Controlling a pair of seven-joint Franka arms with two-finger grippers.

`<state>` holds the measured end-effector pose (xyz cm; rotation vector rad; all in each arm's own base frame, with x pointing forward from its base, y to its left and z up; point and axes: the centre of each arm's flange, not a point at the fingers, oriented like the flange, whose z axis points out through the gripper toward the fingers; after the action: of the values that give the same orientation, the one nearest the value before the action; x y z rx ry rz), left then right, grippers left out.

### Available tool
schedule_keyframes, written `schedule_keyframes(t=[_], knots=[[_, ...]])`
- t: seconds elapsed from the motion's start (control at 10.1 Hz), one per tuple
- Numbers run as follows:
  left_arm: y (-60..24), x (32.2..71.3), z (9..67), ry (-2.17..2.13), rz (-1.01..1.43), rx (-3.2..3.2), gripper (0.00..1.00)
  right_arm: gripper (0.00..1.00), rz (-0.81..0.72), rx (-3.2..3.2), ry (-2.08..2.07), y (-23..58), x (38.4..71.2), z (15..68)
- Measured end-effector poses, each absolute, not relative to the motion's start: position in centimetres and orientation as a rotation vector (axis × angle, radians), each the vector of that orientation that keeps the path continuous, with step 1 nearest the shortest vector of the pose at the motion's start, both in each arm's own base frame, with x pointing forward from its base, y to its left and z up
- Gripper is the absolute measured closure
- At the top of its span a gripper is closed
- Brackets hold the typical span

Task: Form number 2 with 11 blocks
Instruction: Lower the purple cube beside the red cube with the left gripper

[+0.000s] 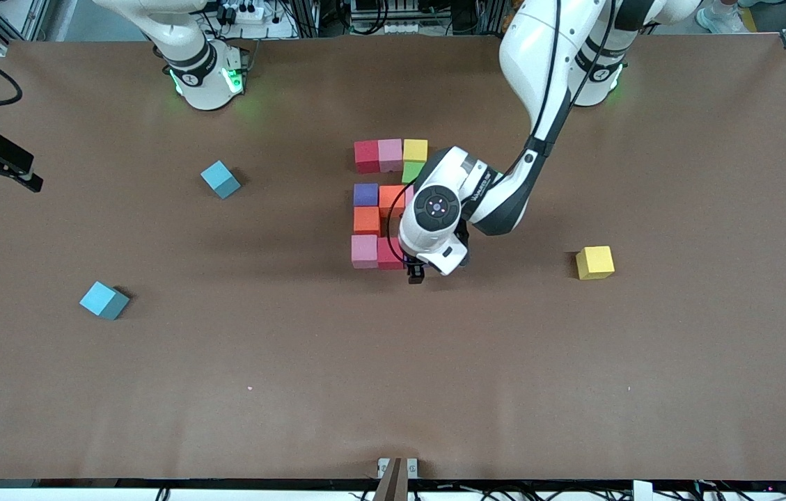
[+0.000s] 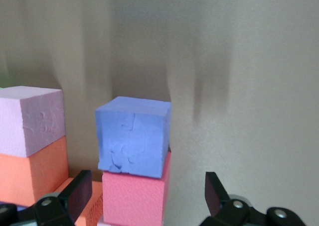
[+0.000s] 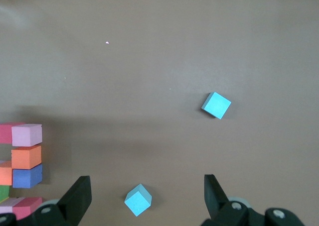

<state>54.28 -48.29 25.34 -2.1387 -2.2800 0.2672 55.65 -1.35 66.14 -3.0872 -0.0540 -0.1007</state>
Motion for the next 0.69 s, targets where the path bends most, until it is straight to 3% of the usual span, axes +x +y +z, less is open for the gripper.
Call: schedule_keyframes(t=[0.4, 0.69], knots=[[-47.6, 55.5, 31.1, -2.228, 0.192, -2.316, 0.00, 0.00, -0.033, -3.101, -0.056, -1.5, 55.2, 65.8], [-45.9, 56.8, 34.3, -1.957, 0.048, -2.591, 0.00, 0.00, -0.017, -3.131, -0.052, -1.8, 55.0, 65.8]])
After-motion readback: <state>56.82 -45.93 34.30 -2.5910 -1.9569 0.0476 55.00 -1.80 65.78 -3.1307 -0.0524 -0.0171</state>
